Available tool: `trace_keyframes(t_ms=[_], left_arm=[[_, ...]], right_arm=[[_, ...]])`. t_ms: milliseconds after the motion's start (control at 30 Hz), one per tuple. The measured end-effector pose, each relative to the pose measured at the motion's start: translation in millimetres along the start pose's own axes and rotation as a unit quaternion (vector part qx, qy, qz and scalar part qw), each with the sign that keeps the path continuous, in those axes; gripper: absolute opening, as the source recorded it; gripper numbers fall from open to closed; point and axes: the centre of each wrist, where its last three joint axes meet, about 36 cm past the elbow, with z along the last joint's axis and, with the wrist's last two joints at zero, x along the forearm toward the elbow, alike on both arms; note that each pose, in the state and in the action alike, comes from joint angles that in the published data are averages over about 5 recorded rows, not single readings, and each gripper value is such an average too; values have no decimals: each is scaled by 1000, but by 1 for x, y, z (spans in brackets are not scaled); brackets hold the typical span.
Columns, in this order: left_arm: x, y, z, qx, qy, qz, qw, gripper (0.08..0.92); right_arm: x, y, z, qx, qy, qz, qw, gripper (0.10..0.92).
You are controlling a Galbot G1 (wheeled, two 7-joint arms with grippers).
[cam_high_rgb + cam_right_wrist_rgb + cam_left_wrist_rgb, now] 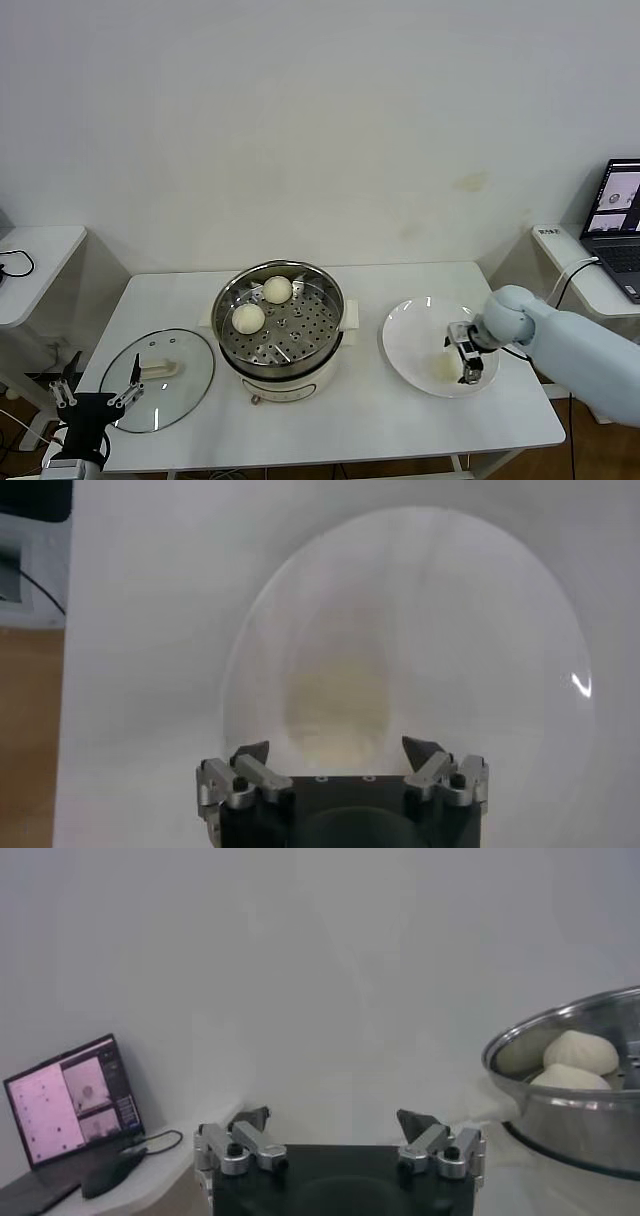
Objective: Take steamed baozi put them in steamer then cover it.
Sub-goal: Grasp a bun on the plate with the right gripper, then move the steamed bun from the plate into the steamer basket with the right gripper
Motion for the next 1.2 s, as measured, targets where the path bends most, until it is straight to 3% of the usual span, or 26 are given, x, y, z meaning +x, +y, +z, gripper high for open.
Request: trace_keyframes(t_ms=[533, 833, 1200], left_arm=[[3, 0, 0, 2, 1, -2, 1000, 823], [5, 0, -3, 1, -1, 0, 1000, 823], [4, -2, -7, 4, -8, 2, 1000, 823]], right_arm=[[-3, -1, 1, -8, 8, -5, 1000, 655], [22, -8, 8, -10, 8, -6, 1000, 645], [94, -44, 8, -15, -4, 35, 999, 651]])
